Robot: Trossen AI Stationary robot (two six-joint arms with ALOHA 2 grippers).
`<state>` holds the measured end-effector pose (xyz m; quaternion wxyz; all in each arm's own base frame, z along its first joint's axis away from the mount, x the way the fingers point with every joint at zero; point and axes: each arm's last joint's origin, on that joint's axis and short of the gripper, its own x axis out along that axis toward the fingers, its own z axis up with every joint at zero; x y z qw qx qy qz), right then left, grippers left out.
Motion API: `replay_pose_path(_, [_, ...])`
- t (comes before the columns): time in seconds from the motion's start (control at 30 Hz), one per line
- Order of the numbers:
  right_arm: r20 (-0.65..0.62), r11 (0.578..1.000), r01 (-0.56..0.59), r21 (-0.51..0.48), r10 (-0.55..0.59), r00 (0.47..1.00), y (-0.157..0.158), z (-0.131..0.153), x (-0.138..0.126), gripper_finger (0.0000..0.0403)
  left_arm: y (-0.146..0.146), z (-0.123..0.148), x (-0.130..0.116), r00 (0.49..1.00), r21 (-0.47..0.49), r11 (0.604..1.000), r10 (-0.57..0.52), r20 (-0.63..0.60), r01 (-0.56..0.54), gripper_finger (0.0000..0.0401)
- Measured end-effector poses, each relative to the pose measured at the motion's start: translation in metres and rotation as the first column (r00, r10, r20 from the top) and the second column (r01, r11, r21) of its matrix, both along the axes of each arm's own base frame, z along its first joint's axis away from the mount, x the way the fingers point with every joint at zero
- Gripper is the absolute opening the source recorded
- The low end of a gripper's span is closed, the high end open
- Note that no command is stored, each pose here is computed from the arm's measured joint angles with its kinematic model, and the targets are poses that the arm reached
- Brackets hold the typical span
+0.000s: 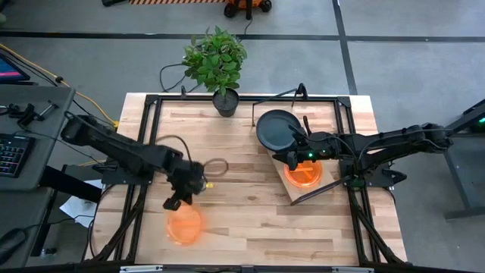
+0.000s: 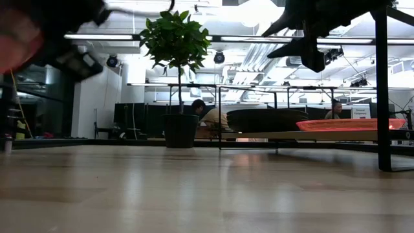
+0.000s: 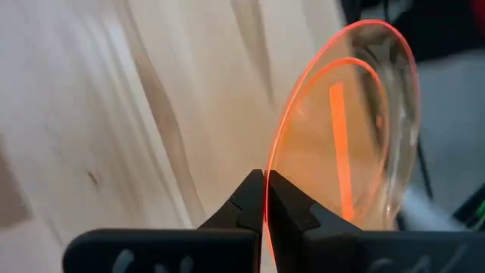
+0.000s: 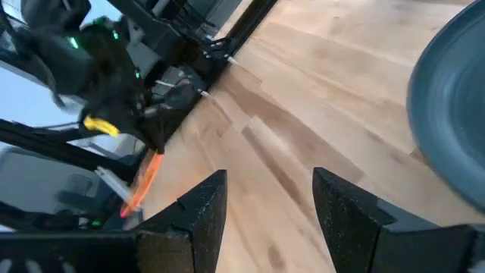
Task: Place and stack plates onto a shelf
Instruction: Stack the orange plate on top of the stacked orange plates on the shelf
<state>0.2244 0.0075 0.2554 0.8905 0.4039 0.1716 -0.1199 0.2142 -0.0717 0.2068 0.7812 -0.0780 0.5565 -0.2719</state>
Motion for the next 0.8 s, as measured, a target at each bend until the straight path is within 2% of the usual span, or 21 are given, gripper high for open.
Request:
replay_pose_path(0.13, [0.12, 0.997, -0.027, 0.072, 0.018, 0.993, 0.001, 0.011, 0.004, 0.0177, 0.015, 0.043, 0.014, 0.975, -0.082, 0.983, 0.172, 0.143, -0.161, 0.0])
replay_pose_path(0.27, [0.321, 0.997, -0.063, 0.054, 0.042, 0.946, 0.002, 0.031, 0.006, 0.0177, 0.031, 0.084, 0.04, 0.877, -0.082, 0.952, 0.305, 0.37, -0.296, 0.0])
replay_pose_path(0.33, [0.415, 0.998, -0.062, 0.02, 0.048, 0.909, 0.001, 0.044, 0.005, 0.0177, 0.041, 0.094, 0.056, 0.822, -0.069, 0.928, 0.356, 0.444, -0.365, 0.0])
replay_pose_path(0.43, [0.506, 0.997, -0.039, -0.065, 0.067, 0.86, -0.003, 0.072, -0.003, 0.0177, 0.056, 0.09, 0.082, 0.784, -0.07, 0.896, 0.42, 0.458, -0.439, 0.0])
replay_pose_path(0.5, [0.565, 0.99, -0.01, -0.143, 0.09, 0.82, -0.005, 0.095, -0.01, 0.0177, 0.064, 0.079, 0.096, 0.776, -0.066, 0.875, 0.459, 0.432, -0.48, 0.0])
replay_pose_path(0.63, [0.642, 0.948, 0.074, -0.31, 0.152, 0.751, -0.007, 0.141, -0.028, 0.0177, 0.073, 0.049, 0.128, 0.721, -0.124, 0.812, 0.568, 0.398, -0.571, 0.0])
replay_pose_path(0.7, [0.645, 0.917, 0.112, -0.383, 0.179, 0.743, -0.007, 0.159, -0.037, 0.0177, 0.078, 0.039, 0.146, 0.653, -0.21, 0.758, 0.643, 0.4, -0.618, 0.0])
replay_pose_path(0.8, [0.59, 0.882, 0.131, -0.452, 0.186, 0.786, -0.008, 0.177, -0.046, 0.0177, 0.084, 0.025, 0.169, 0.555, -0.318, 0.667, 0.741, 0.378, -0.674, 0.0])
